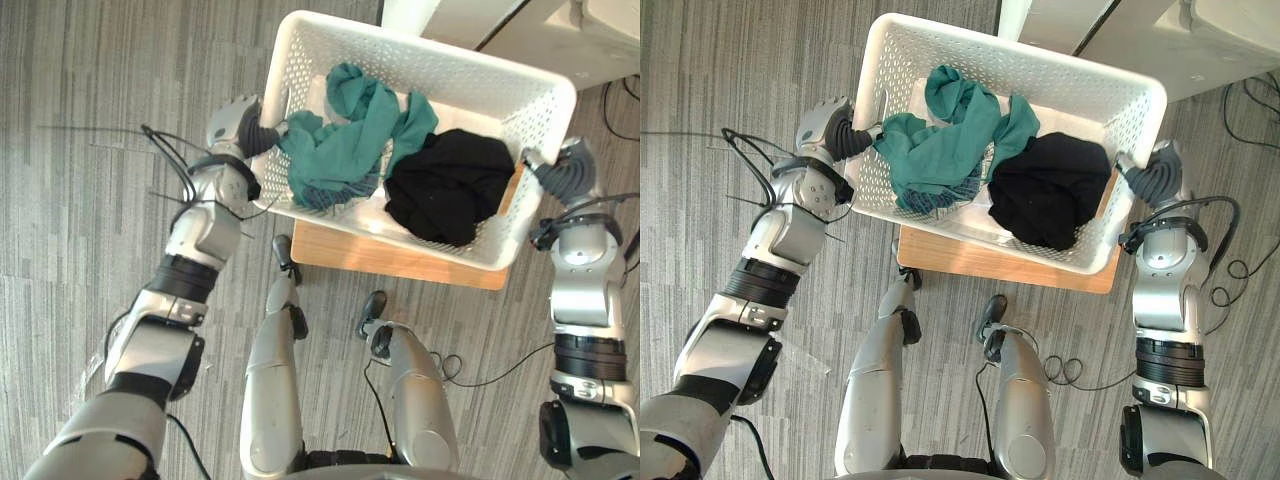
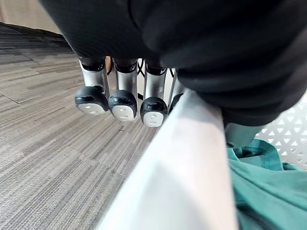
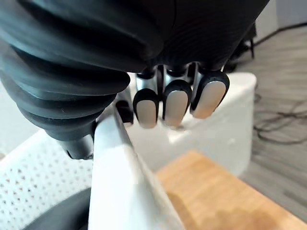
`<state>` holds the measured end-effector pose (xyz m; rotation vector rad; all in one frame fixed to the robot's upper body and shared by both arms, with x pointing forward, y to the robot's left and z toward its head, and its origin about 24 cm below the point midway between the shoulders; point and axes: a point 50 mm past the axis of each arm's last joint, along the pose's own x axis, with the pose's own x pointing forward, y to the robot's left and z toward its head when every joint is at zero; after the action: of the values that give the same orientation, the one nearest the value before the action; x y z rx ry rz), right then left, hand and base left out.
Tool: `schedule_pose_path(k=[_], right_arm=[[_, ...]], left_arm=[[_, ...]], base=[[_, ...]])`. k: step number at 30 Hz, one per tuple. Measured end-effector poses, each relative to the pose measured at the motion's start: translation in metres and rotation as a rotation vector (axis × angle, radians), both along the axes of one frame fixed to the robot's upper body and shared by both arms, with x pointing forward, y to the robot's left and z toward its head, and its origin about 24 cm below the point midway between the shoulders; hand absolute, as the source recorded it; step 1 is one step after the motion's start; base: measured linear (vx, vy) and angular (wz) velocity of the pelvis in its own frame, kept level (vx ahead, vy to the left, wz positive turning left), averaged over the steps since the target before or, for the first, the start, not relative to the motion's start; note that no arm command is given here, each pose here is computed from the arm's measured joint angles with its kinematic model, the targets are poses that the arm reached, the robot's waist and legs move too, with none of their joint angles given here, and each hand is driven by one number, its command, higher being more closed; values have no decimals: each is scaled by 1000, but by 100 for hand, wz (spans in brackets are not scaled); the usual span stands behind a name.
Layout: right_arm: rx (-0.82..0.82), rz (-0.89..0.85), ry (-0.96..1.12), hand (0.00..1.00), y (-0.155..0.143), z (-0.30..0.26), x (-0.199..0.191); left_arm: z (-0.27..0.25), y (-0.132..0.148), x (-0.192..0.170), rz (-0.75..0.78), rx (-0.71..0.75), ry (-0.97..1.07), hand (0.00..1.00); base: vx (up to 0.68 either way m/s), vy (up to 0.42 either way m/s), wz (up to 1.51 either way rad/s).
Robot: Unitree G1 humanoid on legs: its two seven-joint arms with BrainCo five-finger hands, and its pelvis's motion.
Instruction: Pick up the laundry basket with both hands and put the clothes into the washing machine.
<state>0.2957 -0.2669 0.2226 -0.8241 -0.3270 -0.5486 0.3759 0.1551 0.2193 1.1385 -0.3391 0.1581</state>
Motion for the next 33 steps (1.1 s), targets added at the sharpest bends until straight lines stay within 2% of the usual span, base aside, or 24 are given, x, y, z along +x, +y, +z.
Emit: schedule_pose_path(k=[4, 6, 10, 12, 15, 22, 26, 29, 33], right_arm=[[36, -7, -77, 100, 13, -6, -16], [83, 36, -100, 100, 28, -17, -22], [189, 80, -73, 100, 50, -42, -35], [297, 107, -2, 100, 63, -71, -43], [392, 160, 53, 100, 68, -93, -51], [524, 172, 292, 100, 57, -160, -54], [565, 190, 386, 100, 58, -181, -65], [587, 163, 393, 100, 52, -186, -75], [558, 147, 290, 100, 45, -163, -78]], left_arm=[[-24, 3, -14, 13, -152, -5, 100], [-36, 13, -25, 51, -325, -47, 100], [-66, 22, -42, 90, -582, -31, 100], [-107, 25, -70, 96, -799, 59, 100], [-134, 29, -101, 103, -923, 107, 100], [-156, 28, -131, 66, -956, 213, 100], [-177, 30, -154, 97, -950, 309, 100], [-172, 25, -158, 60, -926, 311, 100], [-154, 17, -157, -1, -928, 246, 100]], base=[[0, -61, 9], [-17, -62, -12], [34, -64, -8], [114, -76, -3], [137, -74, -1], [36, -31, 27], [31, 109, -45], [-31, 235, -75], [-70, 241, -122]])
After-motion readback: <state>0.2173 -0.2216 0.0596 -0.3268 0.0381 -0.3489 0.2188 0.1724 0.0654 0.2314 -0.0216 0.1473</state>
